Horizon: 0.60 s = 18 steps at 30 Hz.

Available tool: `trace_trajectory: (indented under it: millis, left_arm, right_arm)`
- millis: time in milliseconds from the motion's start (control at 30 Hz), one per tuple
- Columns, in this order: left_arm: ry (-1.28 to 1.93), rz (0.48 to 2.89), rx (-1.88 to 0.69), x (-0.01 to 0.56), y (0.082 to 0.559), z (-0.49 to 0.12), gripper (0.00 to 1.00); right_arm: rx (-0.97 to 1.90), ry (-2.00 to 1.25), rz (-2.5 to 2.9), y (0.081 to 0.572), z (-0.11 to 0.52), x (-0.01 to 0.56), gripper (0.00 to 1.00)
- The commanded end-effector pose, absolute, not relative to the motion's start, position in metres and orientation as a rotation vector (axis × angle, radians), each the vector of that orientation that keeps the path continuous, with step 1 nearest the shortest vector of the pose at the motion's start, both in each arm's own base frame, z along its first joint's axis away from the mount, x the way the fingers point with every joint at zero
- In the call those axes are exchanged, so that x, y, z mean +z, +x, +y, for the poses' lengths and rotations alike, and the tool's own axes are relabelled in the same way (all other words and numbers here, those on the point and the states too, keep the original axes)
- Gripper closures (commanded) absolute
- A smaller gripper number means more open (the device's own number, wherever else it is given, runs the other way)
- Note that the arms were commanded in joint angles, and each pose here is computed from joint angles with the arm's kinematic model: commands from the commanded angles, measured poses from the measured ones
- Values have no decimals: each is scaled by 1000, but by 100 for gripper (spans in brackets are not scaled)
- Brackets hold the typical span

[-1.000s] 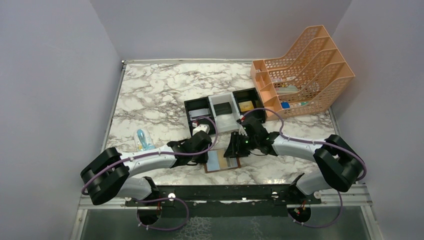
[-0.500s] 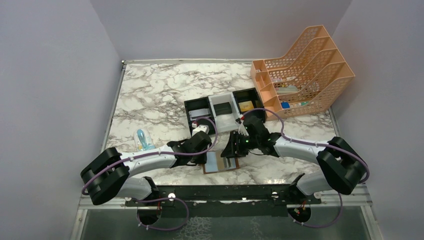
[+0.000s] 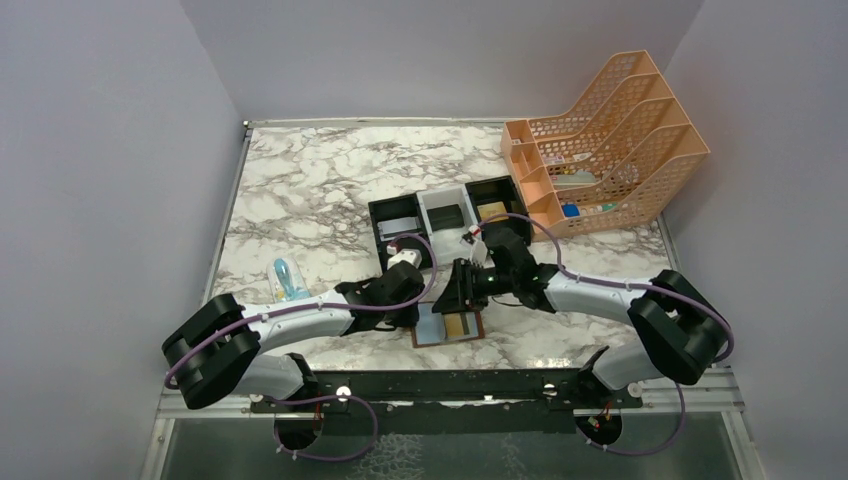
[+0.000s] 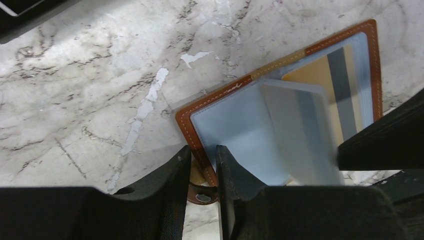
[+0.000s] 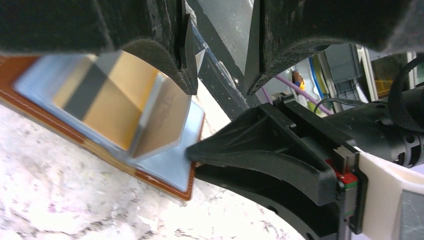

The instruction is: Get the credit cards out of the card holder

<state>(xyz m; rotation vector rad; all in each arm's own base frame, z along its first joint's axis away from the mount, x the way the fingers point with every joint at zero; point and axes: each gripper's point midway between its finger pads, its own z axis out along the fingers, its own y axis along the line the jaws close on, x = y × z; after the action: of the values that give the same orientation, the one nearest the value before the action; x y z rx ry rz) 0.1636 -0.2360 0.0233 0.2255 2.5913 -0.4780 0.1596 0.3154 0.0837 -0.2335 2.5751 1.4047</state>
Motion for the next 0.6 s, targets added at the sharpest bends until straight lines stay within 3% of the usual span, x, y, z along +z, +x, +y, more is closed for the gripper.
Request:
trace_trajectory:
  millis: [0, 367, 567]
  left_arm:
    - [229, 2560, -597, 35, 165, -256, 73]
    - [191, 2545, -593, 40, 165, -251, 71]
    - [134, 2537, -511, 45, 165, -231, 67]
  right_arm:
    - [1535, -320, 2485, 161, 333, 101, 59]
    - [1654, -372, 2504, 155, 344, 89, 59]
    - [1501, -330, 2517, 165, 335, 88, 59]
